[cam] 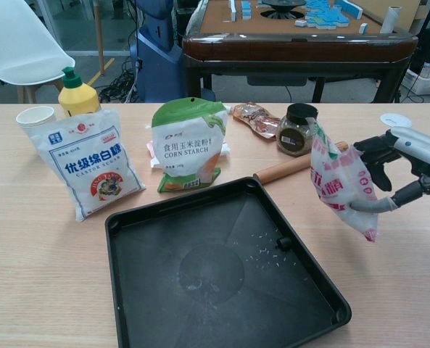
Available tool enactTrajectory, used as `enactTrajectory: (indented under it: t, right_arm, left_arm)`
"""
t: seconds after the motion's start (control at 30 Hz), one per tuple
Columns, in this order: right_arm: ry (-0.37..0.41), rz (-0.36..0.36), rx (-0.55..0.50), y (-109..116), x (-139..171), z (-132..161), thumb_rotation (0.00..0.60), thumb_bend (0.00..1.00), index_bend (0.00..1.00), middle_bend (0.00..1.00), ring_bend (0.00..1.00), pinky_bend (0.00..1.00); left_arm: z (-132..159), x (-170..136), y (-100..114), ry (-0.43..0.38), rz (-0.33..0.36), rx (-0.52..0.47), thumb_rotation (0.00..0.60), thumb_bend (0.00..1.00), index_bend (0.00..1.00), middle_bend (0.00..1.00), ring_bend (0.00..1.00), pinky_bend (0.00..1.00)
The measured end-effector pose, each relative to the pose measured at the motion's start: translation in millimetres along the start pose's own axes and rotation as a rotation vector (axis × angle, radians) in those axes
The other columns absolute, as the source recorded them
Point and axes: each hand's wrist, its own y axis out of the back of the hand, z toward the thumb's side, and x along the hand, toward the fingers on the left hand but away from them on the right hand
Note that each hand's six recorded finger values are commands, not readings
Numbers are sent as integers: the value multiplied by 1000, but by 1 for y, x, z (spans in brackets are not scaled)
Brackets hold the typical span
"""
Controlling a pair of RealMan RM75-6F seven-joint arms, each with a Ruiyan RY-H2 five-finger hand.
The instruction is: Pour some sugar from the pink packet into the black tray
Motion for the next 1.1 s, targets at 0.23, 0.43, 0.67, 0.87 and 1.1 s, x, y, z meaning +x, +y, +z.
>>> enactTrajectory:
  t: [0.23, 0.43, 0.67, 0.87, 1.1]
  right_arm:
    - [33, 74, 6, -27, 4, 1, 600, 438, 735, 665, 644, 631]
    - [31, 89, 4, -33, 2, 0, 600, 413, 736, 641, 606, 598]
    - [18, 129, 20, -44, 1, -3, 600, 241, 670, 527, 443, 427]
    - [15, 120, 18, -45, 0, -3, 600, 124, 570, 422, 324, 331]
    - [21, 124, 32, -45, 3, -3, 600, 86, 459, 369, 257, 278]
  left_arm:
    - [2, 0, 1, -2, -1, 5, 600, 279, 109, 60, 79, 61]
    - [5, 0, 2, -6, -1, 7, 600, 279, 109, 60, 78, 61]
    - [8, 0, 1, -11, -6, 11, 600, 279, 109, 60, 78, 61]
    - [8, 0, 2, -9, -5, 15, 600, 279, 109, 60, 79, 61]
    - [10, -1, 1, -14, -10, 16, 600, 279, 109, 60, 79, 61]
